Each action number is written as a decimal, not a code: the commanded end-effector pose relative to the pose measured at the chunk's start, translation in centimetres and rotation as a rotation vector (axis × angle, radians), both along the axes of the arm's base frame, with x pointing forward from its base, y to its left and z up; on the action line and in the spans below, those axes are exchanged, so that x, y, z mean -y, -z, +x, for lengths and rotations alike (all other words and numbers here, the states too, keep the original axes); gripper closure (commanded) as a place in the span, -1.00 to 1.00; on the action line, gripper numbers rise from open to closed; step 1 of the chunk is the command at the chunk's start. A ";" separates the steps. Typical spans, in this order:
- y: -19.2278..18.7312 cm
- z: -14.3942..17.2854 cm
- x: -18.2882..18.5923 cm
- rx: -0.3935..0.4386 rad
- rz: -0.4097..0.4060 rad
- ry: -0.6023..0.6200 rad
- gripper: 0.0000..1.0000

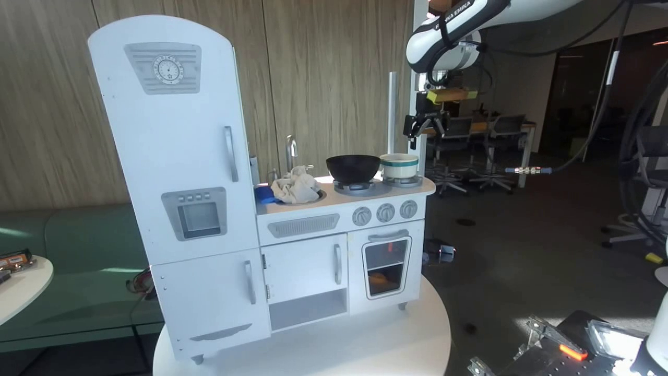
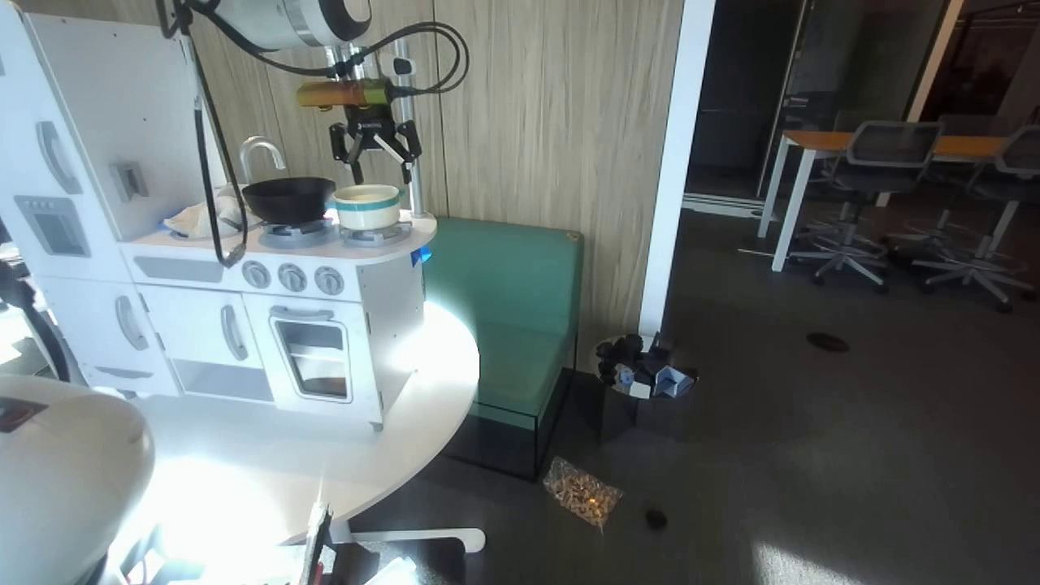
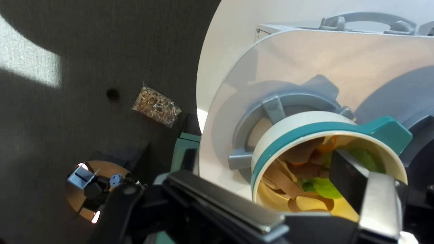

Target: Pour the contents of the white bowl into the black bowl

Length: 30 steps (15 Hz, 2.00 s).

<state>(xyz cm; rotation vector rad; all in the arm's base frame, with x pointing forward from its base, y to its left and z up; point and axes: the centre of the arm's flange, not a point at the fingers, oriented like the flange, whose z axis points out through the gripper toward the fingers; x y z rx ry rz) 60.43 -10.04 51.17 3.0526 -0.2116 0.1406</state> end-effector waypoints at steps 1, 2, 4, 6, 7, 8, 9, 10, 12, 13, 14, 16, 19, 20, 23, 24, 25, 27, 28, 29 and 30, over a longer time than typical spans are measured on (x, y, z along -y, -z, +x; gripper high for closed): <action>0.2 3.5 0.8 0.002 0.010 0.002 -1.00; 0.8 4.0 0.8 -0.001 0.010 -0.006 -1.00; 1.7 4.9 1.0 -0.010 0.003 -0.006 -1.00; 2.3 5.6 1.0 -0.017 0.006 -0.010 -1.00; 2.5 5.8 1.0 -0.018 0.004 -0.013 -1.00; 2.5 5.9 1.0 -0.020 0.006 -0.016 -0.50; 2.6 6.1 1.0 -0.021 0.005 -0.018 -0.48; 2.7 6.3 1.2 -0.021 0.012 -0.015 -0.35; 3.1 6.6 1.5 -0.023 0.019 -0.015 -0.02; 3.2 6.7 1.6 -0.025 0.024 -0.012 0.13; 3.4 6.9 1.7 -0.028 0.031 -0.013 0.29; 3.9 7.2 1.8 -0.033 0.050 -0.013 0.57; 4.0 7.4 1.8 -0.040 0.070 -0.012 0.97; 3.7 7.3 1.5 -0.040 0.075 -0.009 0.99; 2.1 6.5 1.1 -0.037 0.067 -0.003 0.94; 1.4 6.1 1.1 -0.039 0.060 0.004 0.94; 0.7 5.9 1.0 -0.039 0.052 0.009 0.94; -1.2 5.2 0.6 -0.041 0.016 0.016 0.94; -2.2 4.9 0.2 -0.044 -0.007 0.017 0.94; -3.3 4.7 -0.4 -0.045 -0.037 0.022 0.94; -4.4 4.7 -1.5 -0.046 -0.080 0.022 0.94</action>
